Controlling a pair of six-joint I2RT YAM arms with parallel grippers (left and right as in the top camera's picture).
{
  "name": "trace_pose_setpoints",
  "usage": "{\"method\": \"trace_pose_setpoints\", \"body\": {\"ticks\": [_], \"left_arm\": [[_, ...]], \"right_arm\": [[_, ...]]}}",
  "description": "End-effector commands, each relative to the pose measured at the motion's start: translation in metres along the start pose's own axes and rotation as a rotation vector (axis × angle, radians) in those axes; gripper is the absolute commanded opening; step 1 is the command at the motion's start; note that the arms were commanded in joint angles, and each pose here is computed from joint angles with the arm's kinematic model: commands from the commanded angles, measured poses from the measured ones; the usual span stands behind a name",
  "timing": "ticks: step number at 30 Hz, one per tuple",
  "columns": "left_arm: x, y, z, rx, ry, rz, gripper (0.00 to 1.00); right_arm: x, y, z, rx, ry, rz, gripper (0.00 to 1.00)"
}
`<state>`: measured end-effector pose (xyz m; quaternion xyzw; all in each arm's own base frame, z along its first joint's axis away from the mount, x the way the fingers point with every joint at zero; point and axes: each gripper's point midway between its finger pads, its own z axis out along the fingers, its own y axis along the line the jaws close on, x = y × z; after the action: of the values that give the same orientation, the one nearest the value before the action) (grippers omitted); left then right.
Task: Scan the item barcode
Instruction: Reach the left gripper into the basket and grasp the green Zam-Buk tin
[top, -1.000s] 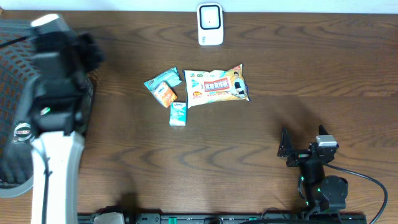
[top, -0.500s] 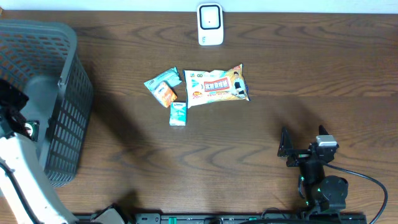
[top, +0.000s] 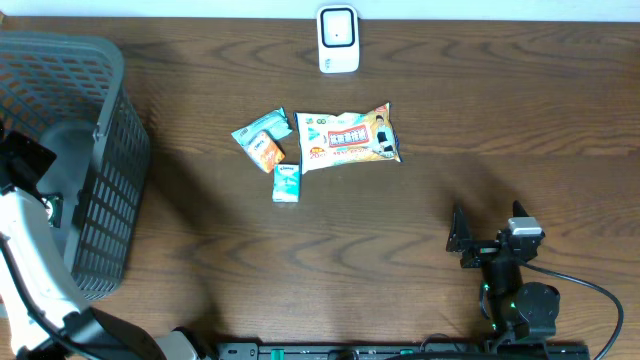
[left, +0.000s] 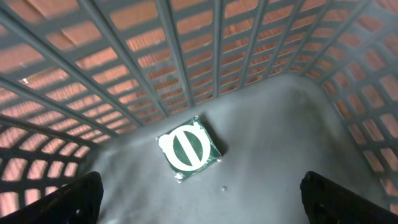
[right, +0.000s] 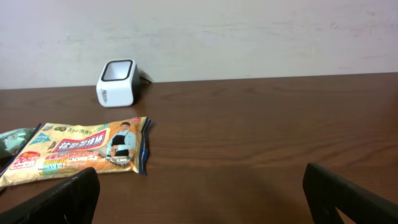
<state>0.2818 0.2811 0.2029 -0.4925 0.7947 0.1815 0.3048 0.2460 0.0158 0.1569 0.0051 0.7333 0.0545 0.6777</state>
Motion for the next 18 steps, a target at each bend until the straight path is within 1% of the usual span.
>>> {"method": "trace_pose_setpoints", "body": {"ticks": [1,2,3,9,12,16,18], "left_arm": [[0.010,0.003,0.017,-0.030,0.041,-0.113,1.00],[0.012,0.002,0.020,-0.033,0.048,-0.127,1.00],[0.014,0.002,0.025,-0.038,0.057,-0.150,0.98],[0.027,0.000,0.047,-0.070,0.104,-0.271,0.98],[0.031,0.004,0.056,-0.106,0.109,-0.271,0.98],[0.037,0.022,0.071,-0.234,0.097,-0.241,0.98],[0.039,0.027,0.075,-0.267,0.097,-0.231,0.98]], "right_arm": [[0.000,0.000,0.000,0.001,0.000,-0.015,0.99],[0.000,0.000,0.000,0.001,0.000,-0.015,0.99],[0.000,0.000,0.000,0.001,0.000,-0.015,0.99],[0.001,0.000,0.000,0.001,0.000,-0.015,0.99],[0.001,0.000,0.000,0.001,0.000,-0.015,0.99],[0.001,0.000,0.000,0.001,0.000,-0.015,0.99],[0.001,0.000,0.000,0.001,0.000,-0.015,0.99]]}}
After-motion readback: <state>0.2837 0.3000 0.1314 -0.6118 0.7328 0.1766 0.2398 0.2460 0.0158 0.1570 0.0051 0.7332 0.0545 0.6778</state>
